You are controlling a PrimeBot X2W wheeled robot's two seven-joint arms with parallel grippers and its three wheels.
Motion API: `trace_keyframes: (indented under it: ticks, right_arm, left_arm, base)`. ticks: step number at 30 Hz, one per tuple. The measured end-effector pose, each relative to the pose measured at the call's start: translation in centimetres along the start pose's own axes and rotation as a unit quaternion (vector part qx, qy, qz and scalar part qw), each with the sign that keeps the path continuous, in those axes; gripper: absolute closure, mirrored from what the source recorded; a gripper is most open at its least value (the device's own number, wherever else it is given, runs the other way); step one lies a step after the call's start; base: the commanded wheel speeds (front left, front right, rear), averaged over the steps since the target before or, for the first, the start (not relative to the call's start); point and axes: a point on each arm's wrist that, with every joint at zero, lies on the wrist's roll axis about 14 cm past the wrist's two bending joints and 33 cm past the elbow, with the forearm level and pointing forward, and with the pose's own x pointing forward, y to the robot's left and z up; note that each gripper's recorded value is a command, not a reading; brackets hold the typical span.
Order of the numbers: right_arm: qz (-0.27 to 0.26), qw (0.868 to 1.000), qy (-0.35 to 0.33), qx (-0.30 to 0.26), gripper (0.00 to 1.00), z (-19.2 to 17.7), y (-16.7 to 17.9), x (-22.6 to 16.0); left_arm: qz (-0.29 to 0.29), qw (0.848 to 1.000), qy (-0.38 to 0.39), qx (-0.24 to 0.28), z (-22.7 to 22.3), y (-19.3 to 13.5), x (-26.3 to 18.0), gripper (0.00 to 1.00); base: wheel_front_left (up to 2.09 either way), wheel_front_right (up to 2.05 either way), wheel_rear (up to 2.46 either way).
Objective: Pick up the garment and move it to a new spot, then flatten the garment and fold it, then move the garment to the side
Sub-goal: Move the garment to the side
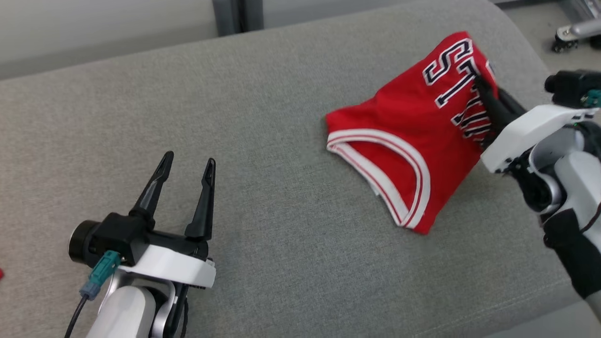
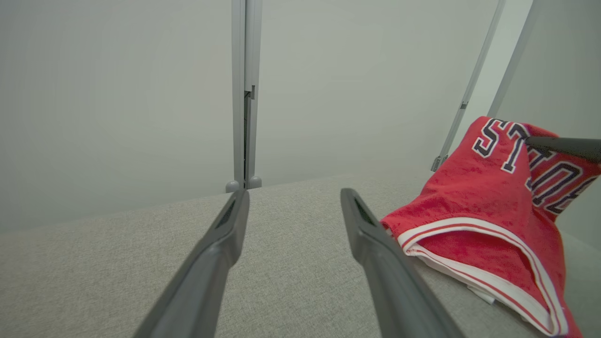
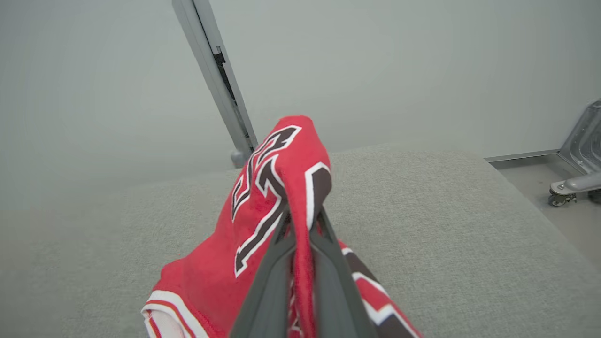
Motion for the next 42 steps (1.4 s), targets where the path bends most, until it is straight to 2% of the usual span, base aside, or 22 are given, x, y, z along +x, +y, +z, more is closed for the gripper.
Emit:
trace_keyframes:
  ticks: [5, 10, 13, 15, 16, 17, 18, 19, 20, 24, 29, 37, 42]
  right_arm:
    - [-0.078, 0.997, 0.008, -0.009, 1.00, -0.3, -6.2, 1.3]
    - [-0.139, 0.990, 0.034, -0.014, 1.00, -1.8, -10.8, 1.0]
    - [-0.158, 0.986, 0.048, -0.022, 1.00, -2.6, -12.2, 0.9]
    - [-0.155, 0.986, 0.050, -0.024, 1.00, -2.9, -11.9, 1.4]
    - [-0.156, 0.986, 0.049, -0.026, 0.95, -2.9, -11.9, 1.5]
    - [-0.159, 0.986, 0.049, -0.028, 0.80, -2.9, -12.1, 1.5]
    - [-0.162, 0.985, 0.047, -0.028, 0.44, -2.8, -12.3, 1.5]
    - [-0.164, 0.985, 0.045, -0.029, 0.44, -2.8, -12.3, 1.5]
    - [-0.163, 0.985, 0.045, -0.031, 0.00, -2.9, -12.1, 1.5]
    - [-0.155, 0.987, 0.034, -0.037, 0.00, -2.5, -11.5, 1.6]
    - [-0.143, 0.988, -0.003, -0.055, 0.00, 0.1, -10.9, 1.0]
    - [-0.089, 0.988, -0.094, -0.085, 0.00, 6.2, -7.8, -2.0]
    - [-0.051, 0.987, -0.132, -0.073, 0.00, 7.0, -5.1, -4.1]
  left_arm:
    - [-0.015, 0.999, 0.033, -0.009, -3.1, 0.3, 1.9, 0.00]
    - [-0.025, 0.998, 0.056, -0.022, -5.4, 0.2, 2.7, 0.00]
    - [-0.027, 0.998, 0.060, -0.023, -6.0, 0.3, 3.1, 0.00]
    - [-0.027, 0.997, 0.063, -0.023, -6.2, 0.5, 3.2, 0.00]
    - [-0.027, 0.997, 0.063, -0.023, -6.2, 0.5, 3.2, 0.00]
    - [-0.027, 0.997, 0.064, -0.022, -6.3, 0.6, 3.2, 0.00]
    - [-0.026, 0.997, 0.064, -0.022, -6.2, 0.6, 3.2, 0.00]
    - [-0.026, 0.997, 0.064, -0.021, -6.2, 0.6, 3.2, 0.00]
    - [-0.026, 0.997, 0.063, -0.021, -6.0, 0.5, 3.1, 0.00]
    - [-0.023, 0.998, 0.055, -0.019, -5.3, 0.5, 3.0, 0.00]
    - [-0.012, 0.999, 0.030, -0.018, -3.4, 0.4, 2.4, 0.00]
    - [0.036, 0.999, -0.018, 0.000, 1.4, 1.8, -1.2, 0.00]
    - [0.074, 0.997, -0.037, 0.014, 3.7, 3.4, -4.2, 0.00]
  base:
    - [0.00, 0.00, 0.00]
    - [0.00, 0.00, 0.00]
    - [0.00, 0.00, 0.00]
    - [0.00, 0.00, 0.00]
    - [0.00, 0.00, 0.00]
    - [0.00, 0.00, 0.00]
    - [0.00, 0.00, 0.00]
    - [0.00, 0.00, 0.00]
    - [0.00, 0.00, 0.00]
    - [0.00, 0.00, 0.00]
    - [0.00, 0.00, 0.00]
    - [0.00, 0.00, 0.00]
    - [0.00, 0.00, 0.00]
